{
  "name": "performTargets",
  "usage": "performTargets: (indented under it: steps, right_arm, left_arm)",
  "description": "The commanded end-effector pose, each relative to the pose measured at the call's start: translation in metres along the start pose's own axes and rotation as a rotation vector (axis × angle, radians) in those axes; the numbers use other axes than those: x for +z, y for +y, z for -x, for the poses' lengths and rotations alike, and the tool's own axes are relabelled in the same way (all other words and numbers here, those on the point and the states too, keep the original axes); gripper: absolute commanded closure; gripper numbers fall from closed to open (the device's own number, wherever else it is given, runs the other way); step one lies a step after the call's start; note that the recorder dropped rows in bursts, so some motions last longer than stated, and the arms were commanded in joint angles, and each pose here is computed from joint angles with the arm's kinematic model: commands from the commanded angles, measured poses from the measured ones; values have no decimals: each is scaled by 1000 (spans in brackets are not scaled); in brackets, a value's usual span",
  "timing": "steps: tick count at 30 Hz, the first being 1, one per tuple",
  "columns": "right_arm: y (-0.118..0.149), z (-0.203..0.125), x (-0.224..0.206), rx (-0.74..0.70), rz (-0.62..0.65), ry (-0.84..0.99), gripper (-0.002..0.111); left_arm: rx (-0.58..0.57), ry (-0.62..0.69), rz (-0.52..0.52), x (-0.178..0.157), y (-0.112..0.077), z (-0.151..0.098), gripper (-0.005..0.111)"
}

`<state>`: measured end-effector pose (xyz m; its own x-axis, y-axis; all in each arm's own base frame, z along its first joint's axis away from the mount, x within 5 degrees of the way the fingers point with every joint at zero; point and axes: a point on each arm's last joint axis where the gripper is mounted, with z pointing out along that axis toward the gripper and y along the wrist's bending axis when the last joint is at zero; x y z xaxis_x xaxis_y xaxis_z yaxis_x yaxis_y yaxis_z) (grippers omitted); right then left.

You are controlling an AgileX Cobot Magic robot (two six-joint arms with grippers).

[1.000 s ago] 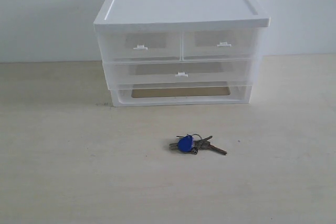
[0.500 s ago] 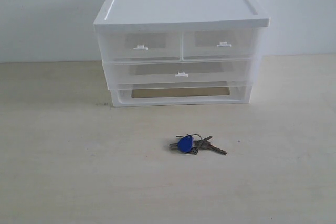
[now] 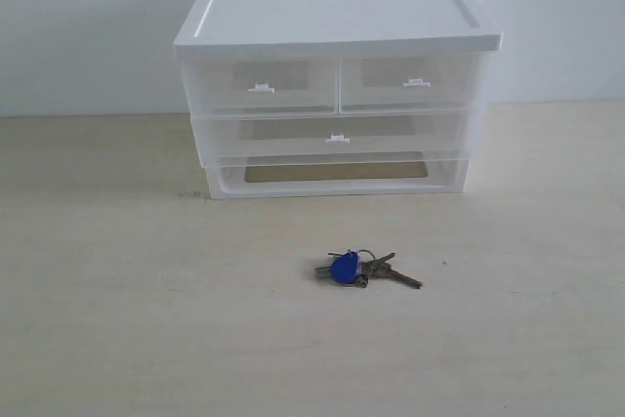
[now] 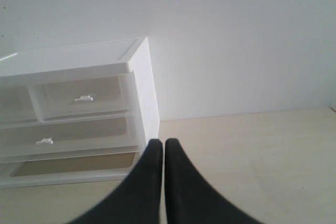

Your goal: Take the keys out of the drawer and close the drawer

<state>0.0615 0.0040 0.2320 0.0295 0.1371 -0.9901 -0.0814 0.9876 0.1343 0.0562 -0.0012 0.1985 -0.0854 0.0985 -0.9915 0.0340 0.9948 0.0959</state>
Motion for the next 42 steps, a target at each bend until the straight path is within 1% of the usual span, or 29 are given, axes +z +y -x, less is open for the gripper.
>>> performTargets:
  steps: [1, 4, 10, 42]
  right_arm:
    - [-1, 0, 0, 6, -7, -4, 108]
    - [-1, 0, 0, 6, -7, -4, 108]
    - [-1, 0, 0, 6, -7, -4, 108]
    - [-1, 0, 0, 9, -7, -4, 108]
  left_arm:
    - [-5, 25, 6, 0, 0, -4, 102]
    - [-5, 76, 3, 0, 0, -8, 102]
    - [-6, 118, 0, -1, -1, -12, 102]
    - [-11, 121, 0, -1, -1, -12, 102]
